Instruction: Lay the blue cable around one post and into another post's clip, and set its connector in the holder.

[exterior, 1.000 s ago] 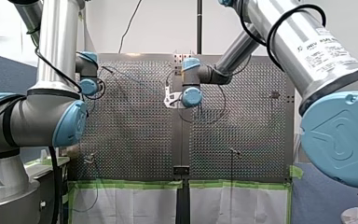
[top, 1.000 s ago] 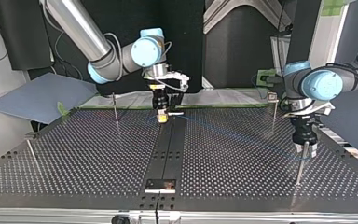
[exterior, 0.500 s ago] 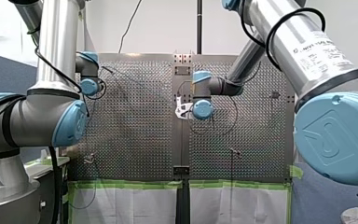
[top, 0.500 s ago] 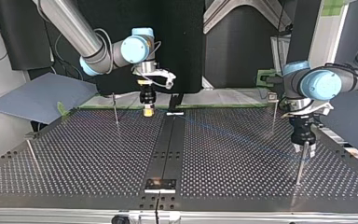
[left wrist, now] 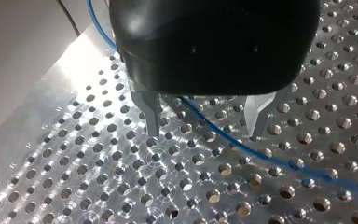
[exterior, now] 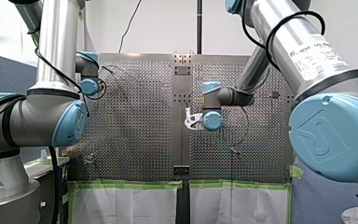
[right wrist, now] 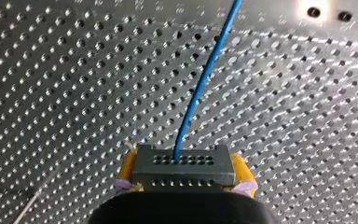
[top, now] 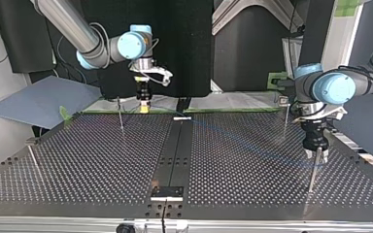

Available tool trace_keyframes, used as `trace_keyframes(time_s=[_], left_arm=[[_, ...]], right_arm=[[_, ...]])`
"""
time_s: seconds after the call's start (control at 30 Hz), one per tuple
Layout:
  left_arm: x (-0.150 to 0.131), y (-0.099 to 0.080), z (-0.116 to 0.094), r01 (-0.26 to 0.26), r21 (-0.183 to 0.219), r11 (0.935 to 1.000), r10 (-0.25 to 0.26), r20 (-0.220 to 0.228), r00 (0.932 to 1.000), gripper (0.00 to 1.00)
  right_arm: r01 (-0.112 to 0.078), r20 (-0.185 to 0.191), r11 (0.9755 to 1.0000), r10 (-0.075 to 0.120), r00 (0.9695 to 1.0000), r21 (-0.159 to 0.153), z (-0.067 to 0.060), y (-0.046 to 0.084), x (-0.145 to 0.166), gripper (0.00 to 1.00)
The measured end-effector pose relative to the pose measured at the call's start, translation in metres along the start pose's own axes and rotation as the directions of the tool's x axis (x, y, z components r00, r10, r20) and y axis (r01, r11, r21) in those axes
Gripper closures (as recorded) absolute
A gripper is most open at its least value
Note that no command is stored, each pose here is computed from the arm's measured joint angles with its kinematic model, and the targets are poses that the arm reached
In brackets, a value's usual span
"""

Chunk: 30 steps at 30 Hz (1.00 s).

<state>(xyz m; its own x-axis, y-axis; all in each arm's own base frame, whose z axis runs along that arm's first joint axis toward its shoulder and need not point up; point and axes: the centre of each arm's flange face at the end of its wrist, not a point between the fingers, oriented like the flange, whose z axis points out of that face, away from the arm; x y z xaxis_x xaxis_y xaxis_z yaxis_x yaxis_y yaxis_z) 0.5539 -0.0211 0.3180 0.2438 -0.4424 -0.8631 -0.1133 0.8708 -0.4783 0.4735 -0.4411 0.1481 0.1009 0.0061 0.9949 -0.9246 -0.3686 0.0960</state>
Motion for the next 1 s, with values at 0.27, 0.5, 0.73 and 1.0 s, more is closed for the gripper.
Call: trace_keyframes(time_s=[0.27, 0.5, 0.73, 1.0], left_arm=[[0.000, 0.000, 0.000, 0.000, 0.001, 1.0000, 0.000, -0.001, 1.0000, 0.10], [0.000, 0.000, 0.000, 0.001, 0.001, 1.0000, -0.001, 0.000, 1.0000, 0.10], [0.000, 0.000, 0.000, 0.001, 0.001, 1.0000, -0.001, -0.001, 1.0000, 0.10], [0.000, 0.000, 0.000, 0.001, 0.002, 1.0000, -0.001, -0.001, 1.0000, 0.10]], right_arm=[[0.014, 0.035, 0.9999, -0.014, 0.9993, -0.001, -0.014, 0.007, -0.043, 1.00], [0.022, 0.051, 0.9997, -0.022, 0.9985, -0.008, -0.028, 0.017, -0.070, 1.00], [0.031, 0.051, 0.9995, -0.030, 0.9982, -0.010, -0.040, 0.027, -0.084, 1.00], [0.024, 0.053, 0.9995, -0.023, 0.9983, -0.022, -0.058, 0.035, -0.100, 1.00]])
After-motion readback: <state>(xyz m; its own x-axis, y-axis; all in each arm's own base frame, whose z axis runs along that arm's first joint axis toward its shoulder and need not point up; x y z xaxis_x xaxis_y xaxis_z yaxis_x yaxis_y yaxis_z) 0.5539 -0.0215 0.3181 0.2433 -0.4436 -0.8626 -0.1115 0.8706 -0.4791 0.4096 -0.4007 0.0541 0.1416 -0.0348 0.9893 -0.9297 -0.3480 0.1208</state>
